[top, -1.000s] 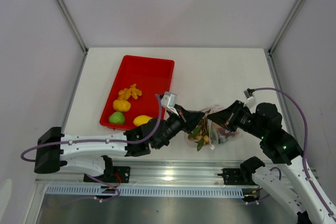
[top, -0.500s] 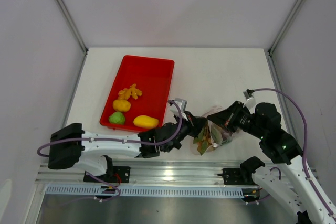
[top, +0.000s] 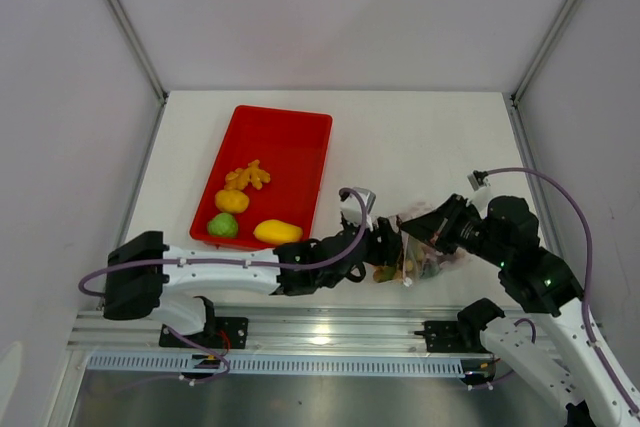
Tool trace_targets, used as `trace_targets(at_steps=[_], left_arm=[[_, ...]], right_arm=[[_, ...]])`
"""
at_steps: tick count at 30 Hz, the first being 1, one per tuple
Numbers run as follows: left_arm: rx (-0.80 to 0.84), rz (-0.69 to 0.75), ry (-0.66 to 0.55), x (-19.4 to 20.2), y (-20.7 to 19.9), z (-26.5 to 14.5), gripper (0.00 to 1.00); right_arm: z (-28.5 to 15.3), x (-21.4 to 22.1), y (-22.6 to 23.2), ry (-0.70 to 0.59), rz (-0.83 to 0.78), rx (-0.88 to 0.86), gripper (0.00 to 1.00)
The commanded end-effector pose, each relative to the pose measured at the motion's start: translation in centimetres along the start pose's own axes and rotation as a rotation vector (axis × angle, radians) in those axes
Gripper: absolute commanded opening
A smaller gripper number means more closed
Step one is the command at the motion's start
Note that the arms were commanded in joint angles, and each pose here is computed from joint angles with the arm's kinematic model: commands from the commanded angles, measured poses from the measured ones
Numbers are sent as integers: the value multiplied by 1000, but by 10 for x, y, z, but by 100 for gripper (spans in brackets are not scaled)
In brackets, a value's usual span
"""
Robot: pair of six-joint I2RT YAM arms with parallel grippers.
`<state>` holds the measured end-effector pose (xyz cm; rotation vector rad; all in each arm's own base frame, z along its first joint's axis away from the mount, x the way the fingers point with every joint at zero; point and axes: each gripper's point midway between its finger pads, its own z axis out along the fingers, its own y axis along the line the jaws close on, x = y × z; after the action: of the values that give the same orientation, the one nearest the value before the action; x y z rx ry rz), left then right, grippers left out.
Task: Place the food in the zip-top bag and seal the zipper
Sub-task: Place the fake fruit in the zipper food storage bag, then adjust the zipper food storage bag at the center of the board.
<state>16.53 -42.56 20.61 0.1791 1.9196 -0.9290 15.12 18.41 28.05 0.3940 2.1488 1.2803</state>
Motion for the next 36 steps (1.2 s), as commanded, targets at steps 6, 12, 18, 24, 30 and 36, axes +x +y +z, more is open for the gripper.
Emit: trace_targets(at_steps=[6, 12, 18, 24, 30, 36], left_arm=[[6, 28, 15, -21, 22, -53, 86], [10, 14, 4, -33, 33, -77, 87], [-52, 38, 95, -4, 53, -77, 80], [-3, -23, 223, 44, 50, -68, 63], [-17, 20, 292, 61, 43, -53, 57], [17, 53, 358, 67, 28, -38, 6]], right_arm=[[-18, -13, 8, -77, -116, -8, 0], [-18, -9, 7, -58, -129, -9, 0], [-20, -8, 9, -56, -133, -19, 0], [-20, -7, 11, -49, -132, -31, 0], [-20, -7, 11, -48, -135, -32, 0], [-20, -9, -2, -59, -175, 28, 0]])
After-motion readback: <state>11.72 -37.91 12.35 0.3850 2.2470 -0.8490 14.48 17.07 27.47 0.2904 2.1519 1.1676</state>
